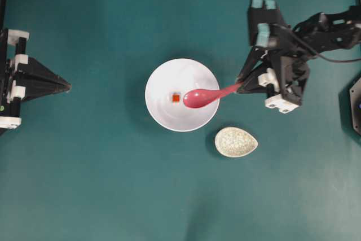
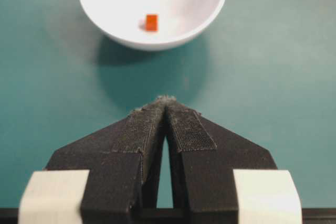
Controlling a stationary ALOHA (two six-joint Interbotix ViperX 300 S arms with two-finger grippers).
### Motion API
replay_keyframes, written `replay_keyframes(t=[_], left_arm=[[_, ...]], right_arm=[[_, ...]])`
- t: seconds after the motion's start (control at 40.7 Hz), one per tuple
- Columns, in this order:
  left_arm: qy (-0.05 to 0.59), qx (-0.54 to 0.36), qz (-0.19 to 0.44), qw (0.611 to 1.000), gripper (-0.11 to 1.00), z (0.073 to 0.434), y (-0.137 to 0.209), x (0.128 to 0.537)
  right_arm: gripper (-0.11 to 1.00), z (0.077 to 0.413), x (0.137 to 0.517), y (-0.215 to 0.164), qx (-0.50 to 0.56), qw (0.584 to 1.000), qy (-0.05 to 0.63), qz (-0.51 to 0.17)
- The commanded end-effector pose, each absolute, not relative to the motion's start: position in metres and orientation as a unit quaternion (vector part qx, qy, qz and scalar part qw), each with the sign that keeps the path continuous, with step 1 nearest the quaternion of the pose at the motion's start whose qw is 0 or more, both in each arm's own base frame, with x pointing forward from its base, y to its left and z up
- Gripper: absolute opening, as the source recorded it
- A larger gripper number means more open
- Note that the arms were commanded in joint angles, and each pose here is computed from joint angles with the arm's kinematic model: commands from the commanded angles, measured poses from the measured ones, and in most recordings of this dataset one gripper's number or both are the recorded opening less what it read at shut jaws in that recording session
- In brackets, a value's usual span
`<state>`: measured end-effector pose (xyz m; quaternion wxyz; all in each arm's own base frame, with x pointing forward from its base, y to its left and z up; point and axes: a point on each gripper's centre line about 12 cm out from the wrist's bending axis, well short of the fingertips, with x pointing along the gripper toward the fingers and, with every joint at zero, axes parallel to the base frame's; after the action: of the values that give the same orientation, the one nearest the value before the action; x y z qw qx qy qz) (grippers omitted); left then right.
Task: Grip the spoon and scoop the red block from the bowl with right arm.
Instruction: 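Lift the spoon and carry it over the white bowl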
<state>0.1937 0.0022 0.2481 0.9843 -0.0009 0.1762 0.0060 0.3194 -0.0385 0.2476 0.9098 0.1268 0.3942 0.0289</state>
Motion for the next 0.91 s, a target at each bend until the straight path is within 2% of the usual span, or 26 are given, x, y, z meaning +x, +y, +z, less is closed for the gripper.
replay_keyframes(t=[0.0, 0.417, 0.884], left_arm=[[0.160, 0.000, 0.007, 0.987, 0.00, 0.260, 0.003, 0.198], [0.160, 0.004, 0.007, 0.987, 0.00, 0.260, 0.003, 0.198], [0.160, 0.009, 0.006, 0.987, 0.00, 0.260, 0.003, 0.198]], right_arm=[[0.25, 0.258, 0.329, -0.043, 0.121, 0.911, 0.394, 0.024], [0.25, 0.249, 0.346, -0.056, 0.158, 0.870, 0.467, -0.027], [0.25, 0.246, 0.362, -0.058, 0.172, 0.854, 0.490, -0.039]])
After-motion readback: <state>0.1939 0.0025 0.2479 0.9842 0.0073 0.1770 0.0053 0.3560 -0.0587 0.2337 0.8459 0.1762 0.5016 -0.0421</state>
